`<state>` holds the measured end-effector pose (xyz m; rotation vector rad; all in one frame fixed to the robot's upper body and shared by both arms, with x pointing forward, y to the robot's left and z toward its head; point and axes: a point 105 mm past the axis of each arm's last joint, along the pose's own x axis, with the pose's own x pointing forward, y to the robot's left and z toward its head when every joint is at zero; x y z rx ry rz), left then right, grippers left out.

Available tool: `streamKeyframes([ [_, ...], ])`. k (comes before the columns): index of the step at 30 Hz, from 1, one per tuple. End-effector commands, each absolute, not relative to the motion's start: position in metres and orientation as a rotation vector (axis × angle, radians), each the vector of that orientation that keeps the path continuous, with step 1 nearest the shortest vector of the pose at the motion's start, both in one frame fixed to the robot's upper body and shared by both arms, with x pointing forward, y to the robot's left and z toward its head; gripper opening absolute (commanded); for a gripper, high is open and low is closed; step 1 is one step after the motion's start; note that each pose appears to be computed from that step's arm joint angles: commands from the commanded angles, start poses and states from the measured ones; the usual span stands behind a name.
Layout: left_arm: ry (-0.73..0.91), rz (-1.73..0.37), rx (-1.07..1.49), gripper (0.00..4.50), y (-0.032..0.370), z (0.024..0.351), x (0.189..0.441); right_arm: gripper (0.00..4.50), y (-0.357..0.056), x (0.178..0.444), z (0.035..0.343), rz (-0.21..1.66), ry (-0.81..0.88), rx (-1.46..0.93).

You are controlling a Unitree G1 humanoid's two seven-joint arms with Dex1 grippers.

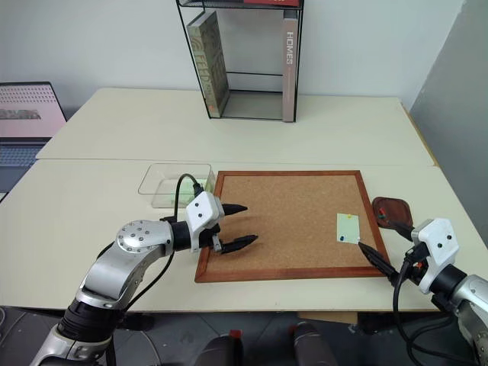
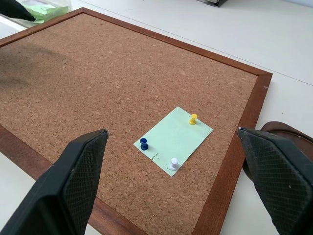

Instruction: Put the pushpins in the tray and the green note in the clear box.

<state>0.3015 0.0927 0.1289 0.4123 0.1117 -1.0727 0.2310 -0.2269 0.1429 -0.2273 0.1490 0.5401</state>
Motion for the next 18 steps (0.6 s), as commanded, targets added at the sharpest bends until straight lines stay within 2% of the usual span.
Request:
streamKeyframes([
  [1,0.067,-1.103,0.417,3.2,0.077,0.134,0.302,4.5,-0.214,0.226,0.154,0.57,0.103,-0.221],
  [11,0.034,-1.086,0.377,1.39,0.04,0.13,0.313,4.5,-0.198,0.218,0.153,0.568,0.099,-0.18],
  [12,0.034,-1.087,0.375,1.31,0.036,0.129,0.316,4.5,-0.194,0.217,0.152,0.574,0.101,-0.178],
  [18,0.031,-1.114,0.363,0.05,0.013,0.123,0.328,4.5,-0.18,0.22,0.148,0.571,0.103,-0.166],
])
